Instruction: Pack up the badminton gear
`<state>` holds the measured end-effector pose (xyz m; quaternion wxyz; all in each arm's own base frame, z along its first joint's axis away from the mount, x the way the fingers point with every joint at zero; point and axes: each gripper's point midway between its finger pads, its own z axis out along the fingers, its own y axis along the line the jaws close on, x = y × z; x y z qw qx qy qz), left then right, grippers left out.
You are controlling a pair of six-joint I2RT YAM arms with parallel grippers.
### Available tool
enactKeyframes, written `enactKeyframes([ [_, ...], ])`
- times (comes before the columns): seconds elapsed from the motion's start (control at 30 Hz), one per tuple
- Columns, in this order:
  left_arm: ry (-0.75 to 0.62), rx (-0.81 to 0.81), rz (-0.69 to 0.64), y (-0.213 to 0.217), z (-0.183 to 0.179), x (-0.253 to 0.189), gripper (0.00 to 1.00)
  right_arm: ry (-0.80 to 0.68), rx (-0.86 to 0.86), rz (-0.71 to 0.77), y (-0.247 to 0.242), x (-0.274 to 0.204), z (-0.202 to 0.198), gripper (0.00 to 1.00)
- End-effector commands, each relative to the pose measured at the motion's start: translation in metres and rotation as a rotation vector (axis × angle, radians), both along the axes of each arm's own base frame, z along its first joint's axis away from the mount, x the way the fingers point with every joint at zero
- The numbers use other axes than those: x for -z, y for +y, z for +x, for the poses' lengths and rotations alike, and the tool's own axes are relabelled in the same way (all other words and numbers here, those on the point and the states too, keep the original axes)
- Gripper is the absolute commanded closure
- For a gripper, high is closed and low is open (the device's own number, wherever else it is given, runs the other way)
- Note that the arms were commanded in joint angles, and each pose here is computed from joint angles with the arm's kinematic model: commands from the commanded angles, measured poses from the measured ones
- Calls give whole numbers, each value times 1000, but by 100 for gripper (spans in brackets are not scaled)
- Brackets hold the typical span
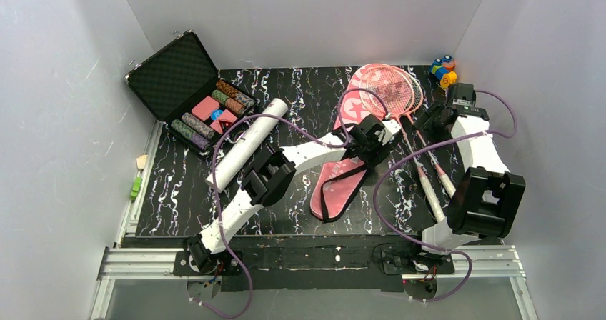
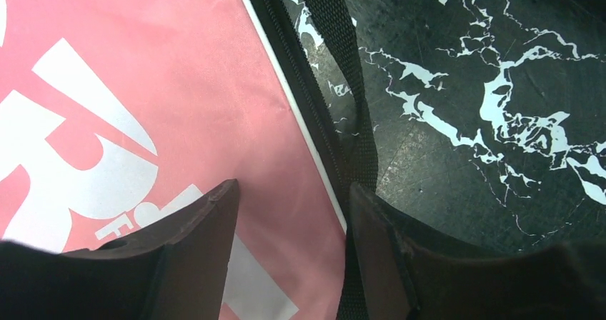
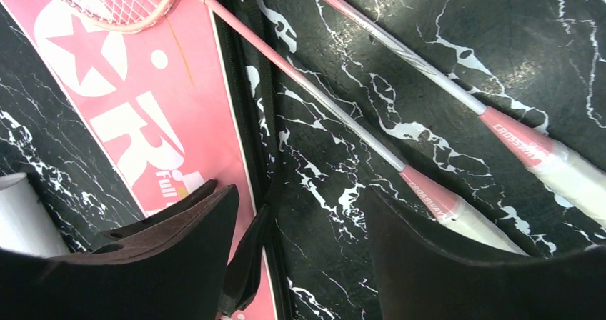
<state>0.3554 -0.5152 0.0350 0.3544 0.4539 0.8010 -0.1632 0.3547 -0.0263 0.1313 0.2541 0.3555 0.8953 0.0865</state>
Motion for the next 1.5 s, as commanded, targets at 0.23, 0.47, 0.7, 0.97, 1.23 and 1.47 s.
enactKeyframes([
  [0.23, -79, -73, -14, 26, 10, -50, 90, -28, -62, 56, 25, 8, 9, 33],
  [0.47, -59, -134, -60, 53, 6, -83, 100, 19, -116, 54, 52, 30, 4, 33],
  [0.7, -25, -178, -100, 78, 7, -100, 100, 8, -157, 83, 66, 25, 13, 29],
  [0.97, 12, -190, -118, 90, 3, -107, 100, -34, -250, 326, 137, 33, 13, 26],
  [1.23, 37, -181, -111, 98, -3, -103, 100, -10, -232, 463, 174, 47, 0, 18],
  [1.47, 5, -195, -99, 108, 6, -103, 100, -36, -189, 470, 176, 58, 20, 23],
])
